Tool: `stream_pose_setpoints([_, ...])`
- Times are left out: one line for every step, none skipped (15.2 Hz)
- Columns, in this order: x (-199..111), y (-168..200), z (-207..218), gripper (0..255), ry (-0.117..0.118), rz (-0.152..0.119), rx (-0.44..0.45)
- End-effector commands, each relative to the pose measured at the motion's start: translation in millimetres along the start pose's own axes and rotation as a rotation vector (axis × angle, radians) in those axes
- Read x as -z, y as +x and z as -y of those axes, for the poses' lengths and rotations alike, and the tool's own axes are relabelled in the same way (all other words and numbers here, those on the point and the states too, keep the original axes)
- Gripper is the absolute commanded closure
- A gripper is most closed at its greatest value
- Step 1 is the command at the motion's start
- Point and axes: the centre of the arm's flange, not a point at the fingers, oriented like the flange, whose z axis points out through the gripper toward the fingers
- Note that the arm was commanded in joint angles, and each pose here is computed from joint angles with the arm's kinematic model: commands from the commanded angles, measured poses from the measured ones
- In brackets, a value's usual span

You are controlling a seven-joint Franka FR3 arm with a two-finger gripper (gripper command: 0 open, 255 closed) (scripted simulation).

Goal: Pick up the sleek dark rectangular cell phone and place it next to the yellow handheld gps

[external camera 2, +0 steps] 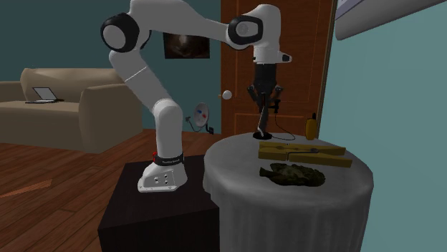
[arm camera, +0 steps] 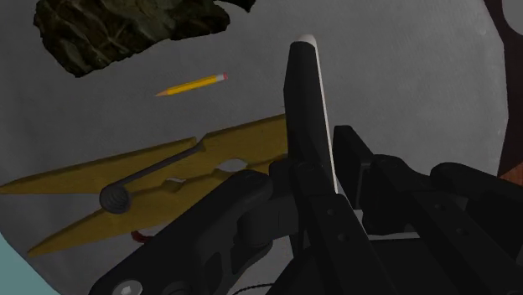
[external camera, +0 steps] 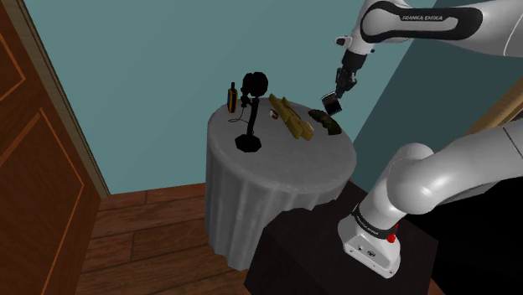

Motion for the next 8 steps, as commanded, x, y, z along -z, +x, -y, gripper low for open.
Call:
stream_pose_setpoints([-2.1, 22.6, -15.6, 255, 0.0, 0.0, 0.0])
stream_pose_setpoints([-2.1, 32.8, -24.0, 255, 0.0, 0.0, 0.0])
stream_pose_setpoints([-2.1, 42.9, -32.5, 255, 0.0, 0.0, 0.0])
stream_pose_setpoints([-2.1, 53.1, -40.9, 255, 0.0, 0.0, 0.0])
stream_pose_setpoints([-2.0, 63.2, -49.4, 255, 0.0, 0.0, 0.0])
stream_pose_setpoints([-2.0, 73.4, -57.8, 255, 0.0, 0.0, 0.0])
stream_pose_setpoints([-2.0, 83.5, -66.2, 255, 0.0, 0.0, 0.0])
stream_pose_setpoints([-2.0, 93.7, -74.7, 255, 0.0, 0.0, 0.0])
